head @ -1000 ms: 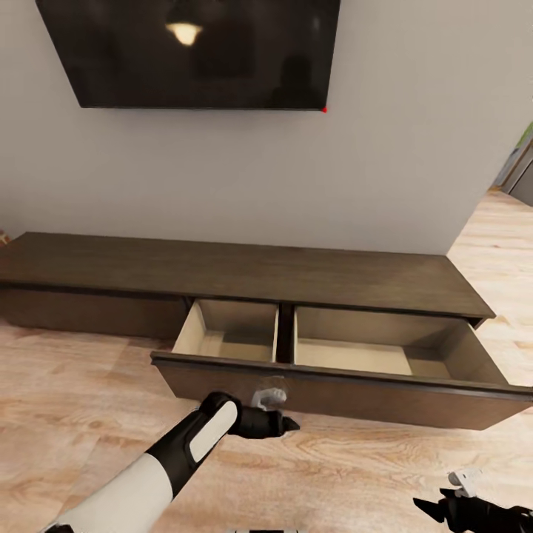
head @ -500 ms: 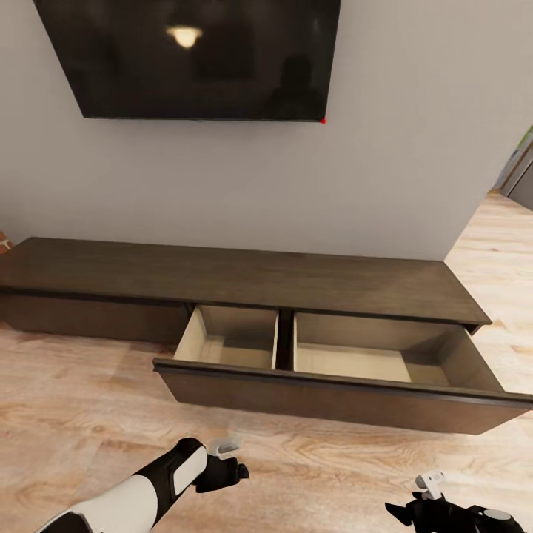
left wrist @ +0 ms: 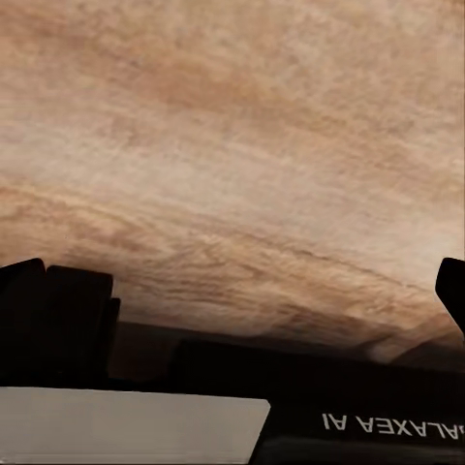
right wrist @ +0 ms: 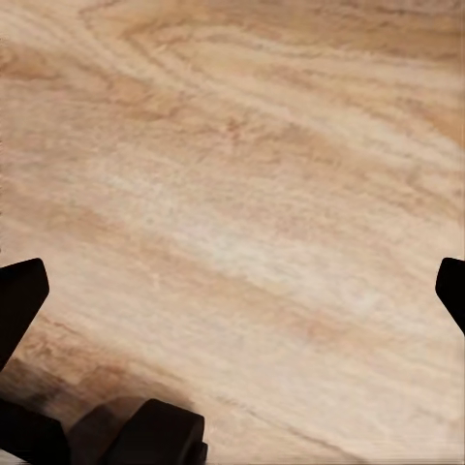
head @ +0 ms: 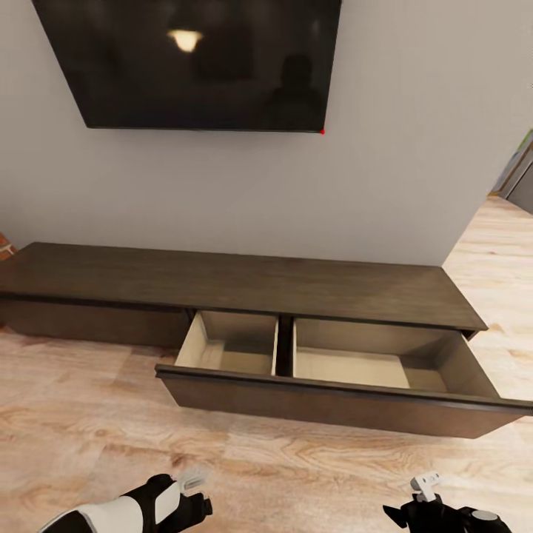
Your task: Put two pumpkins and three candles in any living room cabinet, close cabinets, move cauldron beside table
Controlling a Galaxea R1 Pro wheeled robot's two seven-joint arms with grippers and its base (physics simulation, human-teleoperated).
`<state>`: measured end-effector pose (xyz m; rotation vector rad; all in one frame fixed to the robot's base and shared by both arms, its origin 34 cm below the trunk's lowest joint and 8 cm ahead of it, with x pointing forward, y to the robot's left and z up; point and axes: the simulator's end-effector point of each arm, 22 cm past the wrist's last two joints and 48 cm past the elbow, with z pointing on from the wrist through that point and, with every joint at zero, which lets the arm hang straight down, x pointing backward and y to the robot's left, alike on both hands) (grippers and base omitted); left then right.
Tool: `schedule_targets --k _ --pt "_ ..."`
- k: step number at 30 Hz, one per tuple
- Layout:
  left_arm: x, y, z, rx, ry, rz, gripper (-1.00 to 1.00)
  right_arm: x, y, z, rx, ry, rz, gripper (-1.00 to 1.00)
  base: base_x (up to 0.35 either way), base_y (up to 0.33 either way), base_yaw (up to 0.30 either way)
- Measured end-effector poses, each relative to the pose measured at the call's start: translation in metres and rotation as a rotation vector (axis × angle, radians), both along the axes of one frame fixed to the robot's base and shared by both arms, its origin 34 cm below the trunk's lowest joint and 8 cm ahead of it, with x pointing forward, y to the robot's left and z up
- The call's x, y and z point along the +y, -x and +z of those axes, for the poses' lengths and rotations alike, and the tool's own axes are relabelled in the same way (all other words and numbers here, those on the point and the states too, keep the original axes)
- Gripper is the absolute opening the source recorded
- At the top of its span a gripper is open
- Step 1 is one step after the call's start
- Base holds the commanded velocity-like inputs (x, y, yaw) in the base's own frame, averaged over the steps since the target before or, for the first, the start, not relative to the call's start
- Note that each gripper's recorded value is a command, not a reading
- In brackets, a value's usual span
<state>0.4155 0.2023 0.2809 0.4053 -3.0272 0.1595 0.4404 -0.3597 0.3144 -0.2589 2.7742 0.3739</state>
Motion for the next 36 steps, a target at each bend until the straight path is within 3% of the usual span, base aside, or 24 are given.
schedule_targets --k 4,9,12,14,20,24,26,28,30,32,36 --pt "0.001 0.016 0.005 0.025 0.0 0.027 1.0 -0.002 -0.002 0.007 -0.001 0.013 -0.008 1.0 0.0 0.0 0.007" --pt "0.015 0.016 0.014 0.034 -0.03 0.056 1.0 0.005 -0.007 0.012 -0.01 0.046 -0.025 1.0 0.0 0.0 0.211" --pt "0.031 0.015 0.017 0.003 -0.056 0.129 1.0 -0.003 -0.01 0.014 -0.018 0.1 -0.044 1.0 0.0 0.0 0.279" --pt "0.038 0.026 0.018 0.004 -0.068 0.158 1.0 0.01 -0.013 0.015 -0.022 0.109 -0.055 1.0 0.0 0.0 0.287" --pt "0.048 0.048 0.025 0.014 -0.093 0.168 1.0 0.01 -0.002 0.02 -0.008 0.146 -0.065 1.0 0.0 0.0 0.288" --pt "0.052 0.056 0.031 0.025 -0.099 0.172 1.0 0.002 -0.005 0.025 -0.016 0.218 -0.092 1.0 0.0 0.0 0.288" --pt "0.051 0.06 0.035 0.031 -0.101 0.171 1.0 0.01 -0.002 0.025 -0.008 0.234 -0.101 1.0 0.0 0.0 0.288" --pt "0.052 0.063 0.039 0.038 -0.111 0.169 1.0 0.023 0.005 0.024 0.008 0.229 -0.079 1.0 0.0 0.0 0.288" --pt "0.055 0.064 0.043 0.045 -0.128 0.168 1.0 0.041 0.018 0.021 0.034 0.233 -0.006 1.0 0.0 0.0 0.288" --pt "0.056 0.065 0.047 0.047 -0.133 0.168 1.0 0.049 0.025 0.022 0.047 0.24 0.025 1.0 0.0 0.0 0.287" --pt "0.056 0.064 0.054 0.048 -0.136 0.168 1.0 0.054 0.031 0.027 0.055 0.263 0.036 1.0 0.0 0.0 0.288"
